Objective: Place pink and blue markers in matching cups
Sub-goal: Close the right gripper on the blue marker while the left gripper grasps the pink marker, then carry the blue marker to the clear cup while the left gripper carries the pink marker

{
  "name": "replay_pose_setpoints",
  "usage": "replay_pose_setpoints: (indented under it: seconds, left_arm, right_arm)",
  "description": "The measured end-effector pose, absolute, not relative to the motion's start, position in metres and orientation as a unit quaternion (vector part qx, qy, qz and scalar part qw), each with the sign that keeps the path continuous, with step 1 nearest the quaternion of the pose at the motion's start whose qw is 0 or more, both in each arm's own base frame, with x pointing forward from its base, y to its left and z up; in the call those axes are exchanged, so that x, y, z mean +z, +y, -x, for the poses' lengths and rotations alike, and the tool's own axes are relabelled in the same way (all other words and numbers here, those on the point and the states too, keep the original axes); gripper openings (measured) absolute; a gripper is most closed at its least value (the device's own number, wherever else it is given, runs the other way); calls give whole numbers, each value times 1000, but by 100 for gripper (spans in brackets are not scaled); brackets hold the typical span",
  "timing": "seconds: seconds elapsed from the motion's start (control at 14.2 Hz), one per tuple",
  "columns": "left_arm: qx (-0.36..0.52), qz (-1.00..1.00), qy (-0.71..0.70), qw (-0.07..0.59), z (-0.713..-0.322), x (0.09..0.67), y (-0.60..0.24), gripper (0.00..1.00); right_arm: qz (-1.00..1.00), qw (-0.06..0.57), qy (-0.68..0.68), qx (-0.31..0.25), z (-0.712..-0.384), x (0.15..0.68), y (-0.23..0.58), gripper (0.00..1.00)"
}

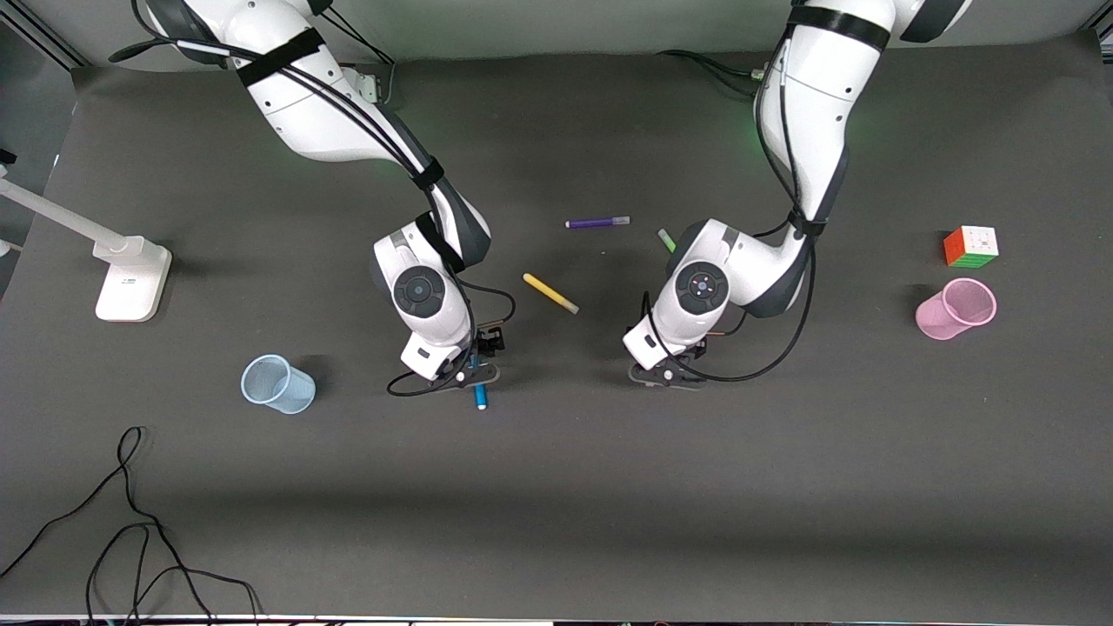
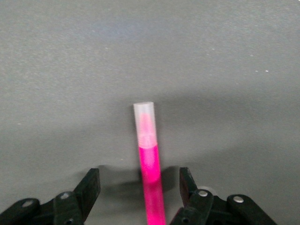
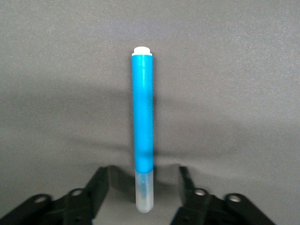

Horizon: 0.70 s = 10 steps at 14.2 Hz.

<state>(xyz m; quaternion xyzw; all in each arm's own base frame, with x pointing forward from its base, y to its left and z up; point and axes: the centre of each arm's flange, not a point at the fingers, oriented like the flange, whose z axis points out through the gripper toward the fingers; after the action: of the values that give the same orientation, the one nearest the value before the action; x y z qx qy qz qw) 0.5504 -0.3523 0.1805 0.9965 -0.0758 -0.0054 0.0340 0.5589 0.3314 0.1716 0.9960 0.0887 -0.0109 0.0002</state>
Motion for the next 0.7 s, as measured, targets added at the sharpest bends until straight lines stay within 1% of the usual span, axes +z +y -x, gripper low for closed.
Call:
replay_pose_setpoints:
  seconds: [0.07,0.14,0.21,0.28,0.35,0.42,0.49,0.56,0.63,0.7]
  left_arm:
    - [0,-996,-78,36,-550,181,-355,68]
    - [7,-996,-79,40,-549,180,-357,68]
    - [14,-996,-80,43,-549,179,-359,61]
    - [20,-996,-80,45,-548,177,-359,50]
    - [23,-996,-80,45,-549,178,-358,39]
    - [24,-996,-79,44,-550,179,-357,26]
    - [25,-995,-80,45,-550,179,-357,17]
    - [26,-995,-80,45,-550,179,-358,18]
    - [26,-995,-80,46,-550,179,-358,18]
    - [27,-995,-80,46,-550,179,-358,18]
  right_arm:
    - [-996,0,88,-11,-559,172,331,56]
    - [-996,0,88,-11,-559,172,331,56]
    - [-996,0,88,-11,-559,172,331,48]
    - [-996,0,88,-11,-559,172,331,39]
    - [-996,0,88,-11,-559,172,331,38]
    - [-996,0,88,-11,-559,172,331,32]
    - [-996,0,88,-11,-559,172,331,26]
    - [-996,0,88,-11,-559,172,331,26]
    - [-996,0,88,-10,-559,172,331,20]
    - [-996,0,88,-10,-559,172,332,17]
